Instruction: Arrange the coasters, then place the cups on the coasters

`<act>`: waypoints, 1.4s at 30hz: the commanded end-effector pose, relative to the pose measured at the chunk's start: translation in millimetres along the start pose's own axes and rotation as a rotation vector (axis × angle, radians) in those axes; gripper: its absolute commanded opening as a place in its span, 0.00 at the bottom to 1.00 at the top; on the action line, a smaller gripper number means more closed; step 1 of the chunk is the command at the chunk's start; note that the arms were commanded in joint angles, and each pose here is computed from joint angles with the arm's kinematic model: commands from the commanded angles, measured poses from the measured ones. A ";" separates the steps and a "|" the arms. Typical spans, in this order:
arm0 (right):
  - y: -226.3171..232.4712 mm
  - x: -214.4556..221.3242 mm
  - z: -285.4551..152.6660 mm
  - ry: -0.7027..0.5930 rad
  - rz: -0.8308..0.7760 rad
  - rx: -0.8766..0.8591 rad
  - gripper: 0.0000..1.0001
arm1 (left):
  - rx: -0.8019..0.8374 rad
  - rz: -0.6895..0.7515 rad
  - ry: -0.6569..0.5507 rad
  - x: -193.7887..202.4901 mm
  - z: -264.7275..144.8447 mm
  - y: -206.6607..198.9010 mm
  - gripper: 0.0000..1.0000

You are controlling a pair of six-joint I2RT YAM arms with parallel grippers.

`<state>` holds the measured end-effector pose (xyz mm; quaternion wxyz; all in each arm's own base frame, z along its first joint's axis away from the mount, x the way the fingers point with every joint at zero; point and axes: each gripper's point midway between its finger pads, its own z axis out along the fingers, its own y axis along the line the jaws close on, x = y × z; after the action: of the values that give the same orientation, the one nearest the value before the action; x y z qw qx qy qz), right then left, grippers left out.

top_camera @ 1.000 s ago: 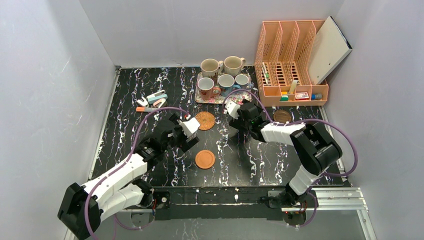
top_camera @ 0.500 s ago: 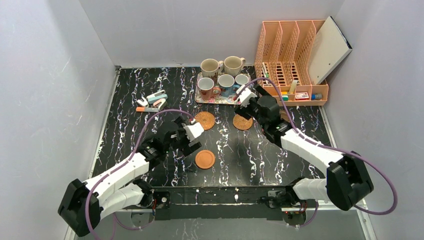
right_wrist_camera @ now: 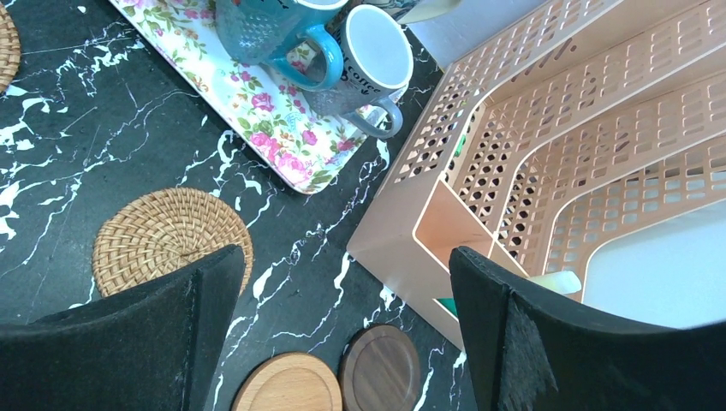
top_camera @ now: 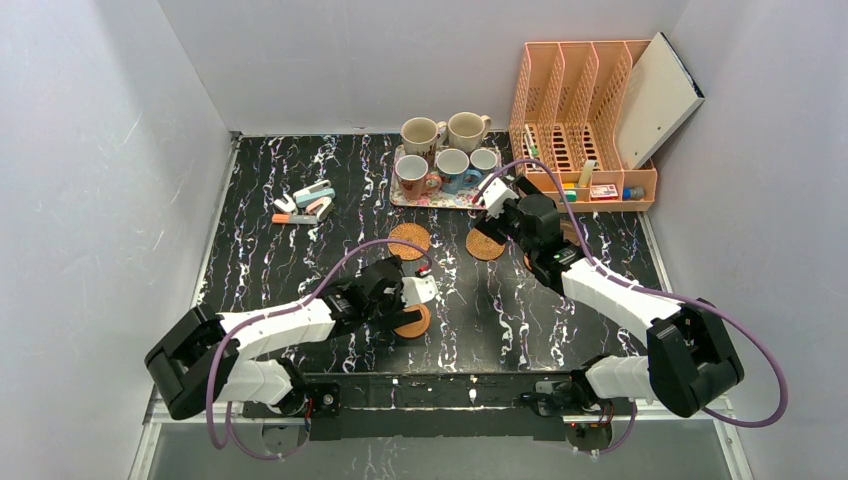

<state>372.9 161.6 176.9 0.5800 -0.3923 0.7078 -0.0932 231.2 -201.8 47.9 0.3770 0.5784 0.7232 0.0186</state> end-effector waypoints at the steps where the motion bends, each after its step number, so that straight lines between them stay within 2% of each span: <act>1: -7.6 -10.6 -2.2 -0.047 0.016 0.020 0.98 | -0.046 -0.007 -0.039 -15.8 -7.8 12.7 0.98; 7: -5.9 -8.2 -1.1 -0.040 0.008 0.015 0.98 | -0.008 -0.010 -0.110 -27.3 -13.4 7.0 0.98; 17: -4.7 -6.7 -1.5 -0.039 0.000 0.011 0.98 | 0.068 0.045 -0.021 -6.8 6.0 -18.2 0.98; 22: -6.3 -7.1 -2.9 -0.044 0.003 0.013 0.98 | 0.012 0.072 0.030 4.1 3.5 -8.6 0.98; 28: -6.2 -8.1 -4.9 -0.053 0.004 0.009 0.98 | 0.017 0.124 0.076 25.8 -10.1 -11.6 0.98; 42: -10.0 -10.0 -7.3 -0.064 0.012 0.018 0.98 | -0.120 0.220 0.239 89.2 -49.1 5.3 0.98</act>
<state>368.9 159.3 177.3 0.5837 -0.3962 0.7036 -0.0852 214.7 -147.5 49.9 0.3707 0.6068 0.6946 0.1090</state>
